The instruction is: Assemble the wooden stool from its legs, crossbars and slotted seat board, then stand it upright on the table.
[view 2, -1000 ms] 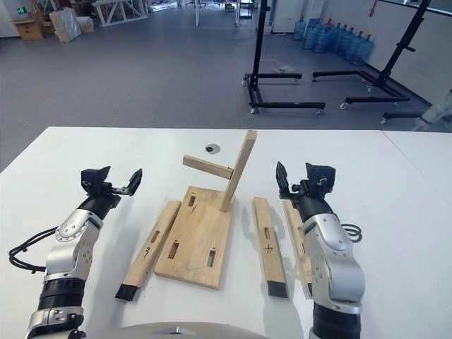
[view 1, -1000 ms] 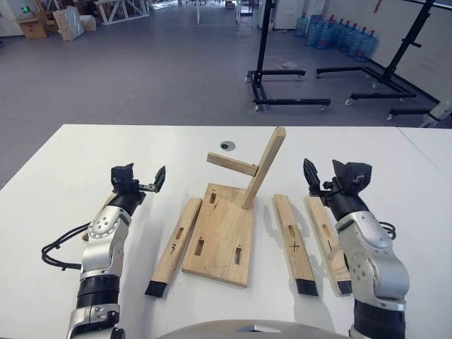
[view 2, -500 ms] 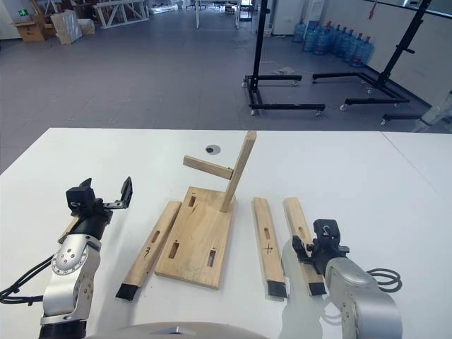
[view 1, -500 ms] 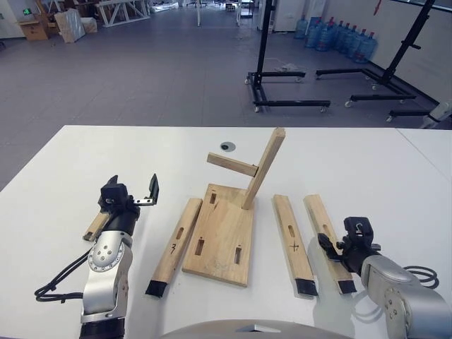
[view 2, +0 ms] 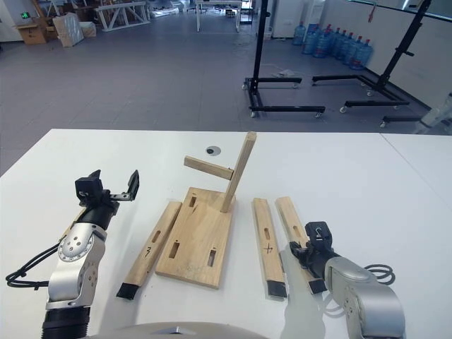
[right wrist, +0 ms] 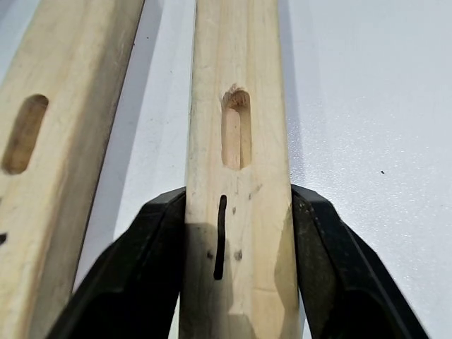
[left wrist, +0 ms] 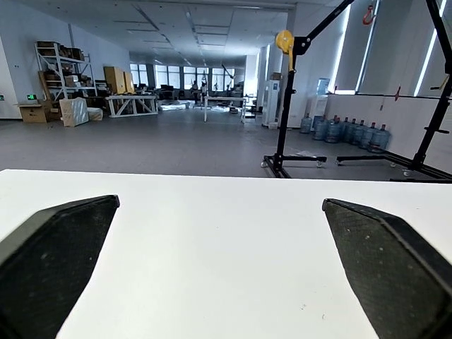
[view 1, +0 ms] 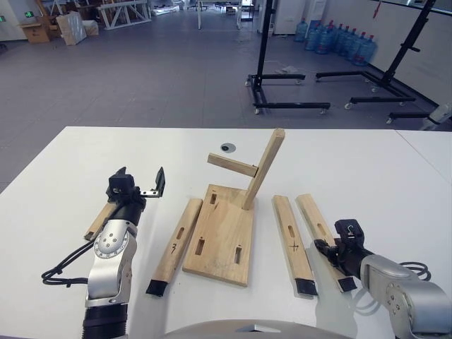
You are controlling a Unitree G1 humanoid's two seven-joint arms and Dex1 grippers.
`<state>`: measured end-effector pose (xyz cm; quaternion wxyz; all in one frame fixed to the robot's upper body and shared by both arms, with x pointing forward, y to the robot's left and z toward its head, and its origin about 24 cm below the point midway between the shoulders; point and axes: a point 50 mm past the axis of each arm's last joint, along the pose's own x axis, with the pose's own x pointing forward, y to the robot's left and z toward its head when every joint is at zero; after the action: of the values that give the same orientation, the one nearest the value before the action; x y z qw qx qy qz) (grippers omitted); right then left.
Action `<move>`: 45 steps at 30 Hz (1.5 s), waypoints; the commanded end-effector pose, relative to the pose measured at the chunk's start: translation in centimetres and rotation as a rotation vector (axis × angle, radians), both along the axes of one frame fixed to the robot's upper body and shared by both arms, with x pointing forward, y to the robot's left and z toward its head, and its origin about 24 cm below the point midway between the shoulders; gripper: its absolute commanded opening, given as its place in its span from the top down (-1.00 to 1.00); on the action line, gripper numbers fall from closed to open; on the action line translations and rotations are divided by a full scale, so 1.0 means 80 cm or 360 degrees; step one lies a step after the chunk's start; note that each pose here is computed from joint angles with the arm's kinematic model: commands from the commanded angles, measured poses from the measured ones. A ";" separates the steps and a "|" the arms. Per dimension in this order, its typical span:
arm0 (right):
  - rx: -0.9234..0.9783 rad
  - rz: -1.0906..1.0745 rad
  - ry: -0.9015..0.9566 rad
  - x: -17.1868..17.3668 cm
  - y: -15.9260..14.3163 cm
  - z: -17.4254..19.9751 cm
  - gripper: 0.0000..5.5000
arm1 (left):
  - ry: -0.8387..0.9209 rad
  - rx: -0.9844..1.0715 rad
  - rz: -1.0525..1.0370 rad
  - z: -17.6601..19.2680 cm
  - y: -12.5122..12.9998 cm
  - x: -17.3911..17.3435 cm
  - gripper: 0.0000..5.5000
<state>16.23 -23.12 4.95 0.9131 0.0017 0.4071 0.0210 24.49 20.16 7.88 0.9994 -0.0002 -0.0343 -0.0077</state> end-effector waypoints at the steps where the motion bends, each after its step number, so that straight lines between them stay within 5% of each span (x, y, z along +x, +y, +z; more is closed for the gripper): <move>1: 0.0035 -0.0139 0.0224 -0.022 0.000 -0.034 0.27 | 0.0011 0.0095 0.0073 -0.003 0.006 0.010 -0.92; 5: 0.0084 -0.0269 -0.0034 0.012 -0.008 -0.021 0.27 | -0.0040 0.0097 0.0119 0.002 0.012 0.018 -0.92; 10: 0.0223 -0.0329 -0.1231 0.139 -0.061 0.147 0.27 | -0.0235 -0.0071 -0.0095 0.035 0.000 0.033 -0.92; 12: 0.0402 -0.0137 -0.1572 0.148 -0.052 0.199 0.27 | -0.0288 -0.0191 -0.0270 0.046 -0.005 0.033 -0.92; 18: 0.0860 0.0629 -0.1950 0.131 0.029 0.246 0.27 | -0.0380 -0.0554 -0.0896 0.071 -0.014 0.012 -0.92; 23: 0.1086 0.1175 -0.1873 0.106 0.095 0.240 0.27 | -0.0331 -0.0716 -0.1386 0.086 -0.033 -0.003 -0.92; 29: 0.1212 0.1641 -0.1464 0.100 0.149 0.166 0.27 | -0.0208 -0.0893 -0.1932 0.098 -0.059 -0.018 -0.92; 41: 0.1544 0.1938 -0.1190 0.089 0.189 0.147 0.27 | -0.0258 -0.1031 -0.2200 0.117 -0.080 -0.014 -0.92; 45: 0.1562 0.1966 -0.1123 0.087 0.186 0.141 0.27 | -0.0313 -0.1065 -0.2307 0.122 -0.080 -0.026 -0.71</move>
<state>23.31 -8.17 16.10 0.7170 0.1701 -0.0331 0.6752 22.97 13.90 17.27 0.6992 -0.3223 -0.1091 -0.6288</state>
